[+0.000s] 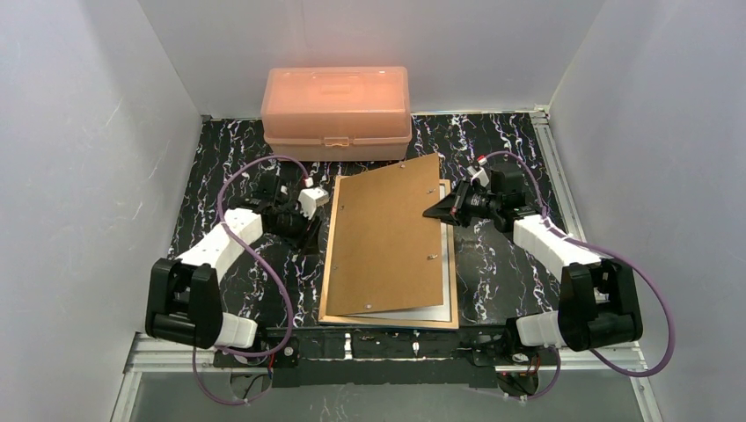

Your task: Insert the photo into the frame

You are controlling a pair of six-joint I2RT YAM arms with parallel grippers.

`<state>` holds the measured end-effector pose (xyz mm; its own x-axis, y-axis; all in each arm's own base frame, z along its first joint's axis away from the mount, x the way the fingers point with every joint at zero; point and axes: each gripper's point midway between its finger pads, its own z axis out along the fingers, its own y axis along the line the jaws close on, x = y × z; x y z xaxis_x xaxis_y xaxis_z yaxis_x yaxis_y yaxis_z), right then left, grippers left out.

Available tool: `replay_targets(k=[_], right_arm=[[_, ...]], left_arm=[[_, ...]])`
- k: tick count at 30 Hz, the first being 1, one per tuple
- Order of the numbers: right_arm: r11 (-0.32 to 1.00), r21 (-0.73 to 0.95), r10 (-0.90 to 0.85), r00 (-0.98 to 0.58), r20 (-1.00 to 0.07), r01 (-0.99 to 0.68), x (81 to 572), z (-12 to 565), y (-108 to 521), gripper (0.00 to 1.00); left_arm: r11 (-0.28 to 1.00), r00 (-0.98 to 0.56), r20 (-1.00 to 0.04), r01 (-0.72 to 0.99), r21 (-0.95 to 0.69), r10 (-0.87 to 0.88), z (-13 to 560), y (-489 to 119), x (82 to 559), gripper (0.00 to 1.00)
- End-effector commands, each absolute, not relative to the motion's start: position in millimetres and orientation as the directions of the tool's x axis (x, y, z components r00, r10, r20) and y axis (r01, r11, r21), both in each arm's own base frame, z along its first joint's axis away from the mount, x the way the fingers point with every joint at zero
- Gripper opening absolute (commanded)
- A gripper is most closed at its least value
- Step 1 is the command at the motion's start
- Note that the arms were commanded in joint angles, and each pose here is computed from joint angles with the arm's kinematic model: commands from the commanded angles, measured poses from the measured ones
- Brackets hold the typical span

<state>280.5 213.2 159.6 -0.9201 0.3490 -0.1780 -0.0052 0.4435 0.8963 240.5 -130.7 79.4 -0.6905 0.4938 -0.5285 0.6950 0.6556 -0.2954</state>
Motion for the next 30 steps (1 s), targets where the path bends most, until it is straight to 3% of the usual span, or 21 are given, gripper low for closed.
replay_targets(k=[1,6,14,30], right_arm=[[0.394,0.919,0.371,-0.912,-0.176,-0.017,291.6,176.8,224.9,0.01],[0.387,0.922,0.364,-0.917,-0.165,-0.012,288.0,178.6,226.1,0.01],[0.348,0.938,0.389,-0.91,-0.142,0.003,286.9,188.6,227.2,0.01],[0.361,0.932,0.357,-0.917,-0.18,-0.043,273.1,184.4,225.6,0.01]], left_arm=[[0.654,-0.696,-0.513,0.694,-0.3,0.503,62.1,-133.3,241.4,0.41],[0.671,-0.734,-0.488,0.659,-0.341,0.472,48.8,-141.2,245.9,0.38],[0.701,-0.749,-0.481,0.635,-0.326,0.455,28.6,-139.5,255.0,0.24],[0.707,-0.766,-0.49,0.612,-0.355,0.417,31.5,-146.4,261.9,0.19]])
